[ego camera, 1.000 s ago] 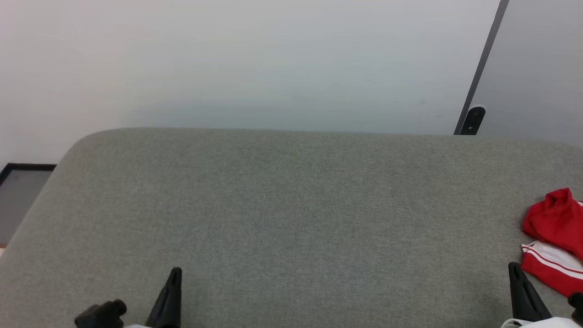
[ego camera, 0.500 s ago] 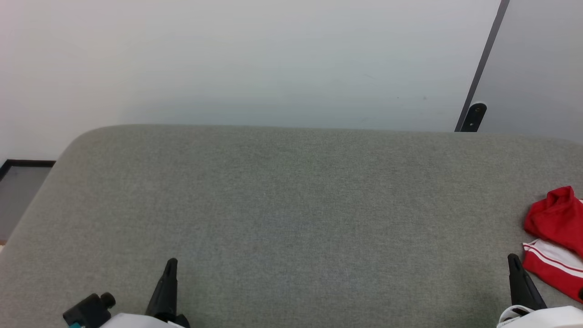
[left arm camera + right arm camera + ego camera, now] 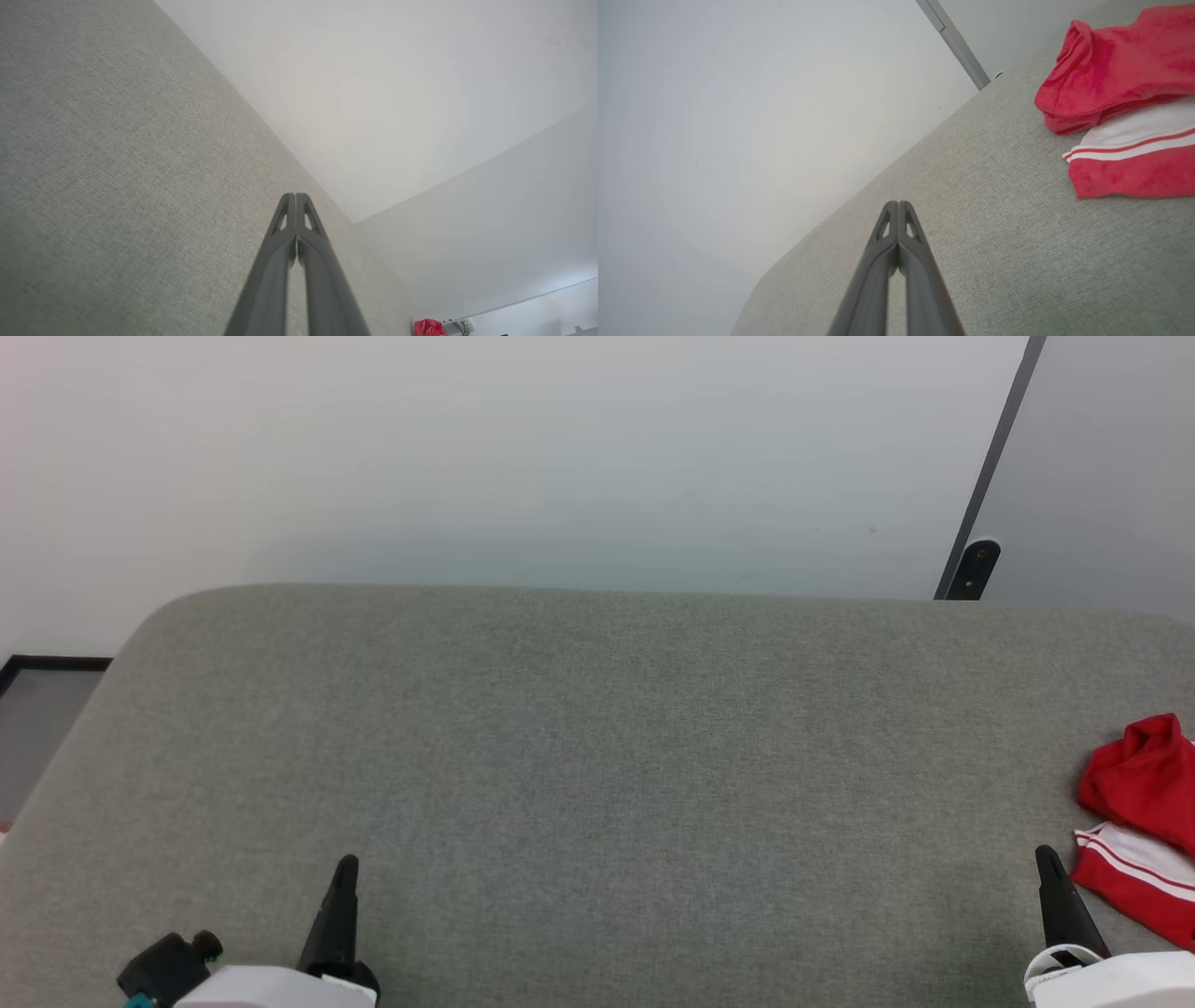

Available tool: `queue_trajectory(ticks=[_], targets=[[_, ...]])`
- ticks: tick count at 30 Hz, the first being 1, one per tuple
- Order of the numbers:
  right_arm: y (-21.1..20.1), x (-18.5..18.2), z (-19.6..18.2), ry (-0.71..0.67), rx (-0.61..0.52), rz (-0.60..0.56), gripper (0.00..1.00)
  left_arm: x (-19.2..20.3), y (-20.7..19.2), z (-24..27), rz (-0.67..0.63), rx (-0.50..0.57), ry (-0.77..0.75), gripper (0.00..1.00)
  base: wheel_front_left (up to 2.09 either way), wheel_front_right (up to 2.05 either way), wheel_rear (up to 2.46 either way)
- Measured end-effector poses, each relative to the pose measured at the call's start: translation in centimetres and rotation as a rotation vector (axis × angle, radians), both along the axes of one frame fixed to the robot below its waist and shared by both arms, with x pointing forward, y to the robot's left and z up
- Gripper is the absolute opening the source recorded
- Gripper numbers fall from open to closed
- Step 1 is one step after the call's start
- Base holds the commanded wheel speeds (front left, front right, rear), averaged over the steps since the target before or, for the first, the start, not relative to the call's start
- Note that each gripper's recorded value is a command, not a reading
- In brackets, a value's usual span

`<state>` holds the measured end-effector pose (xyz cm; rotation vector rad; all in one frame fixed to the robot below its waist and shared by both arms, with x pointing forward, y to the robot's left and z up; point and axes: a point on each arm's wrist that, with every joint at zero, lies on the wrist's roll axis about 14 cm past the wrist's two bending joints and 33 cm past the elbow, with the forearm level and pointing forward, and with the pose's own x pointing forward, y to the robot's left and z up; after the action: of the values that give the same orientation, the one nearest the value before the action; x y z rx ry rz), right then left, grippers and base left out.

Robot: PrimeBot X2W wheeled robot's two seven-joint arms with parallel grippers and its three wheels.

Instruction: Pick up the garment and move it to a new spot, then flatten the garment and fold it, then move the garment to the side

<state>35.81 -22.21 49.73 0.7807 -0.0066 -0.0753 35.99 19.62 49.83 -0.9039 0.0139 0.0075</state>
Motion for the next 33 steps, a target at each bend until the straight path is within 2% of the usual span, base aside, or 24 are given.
queue_trajectory(ticks=[33], targets=[[1.0, 1.3, 0.1, -0.007, 0.391, 0.016, 0.00, 1.5, 0.3, 0.3, 0.013, -0.329, 0.008, 0.00, 0.00, 0.00, 0.00]])
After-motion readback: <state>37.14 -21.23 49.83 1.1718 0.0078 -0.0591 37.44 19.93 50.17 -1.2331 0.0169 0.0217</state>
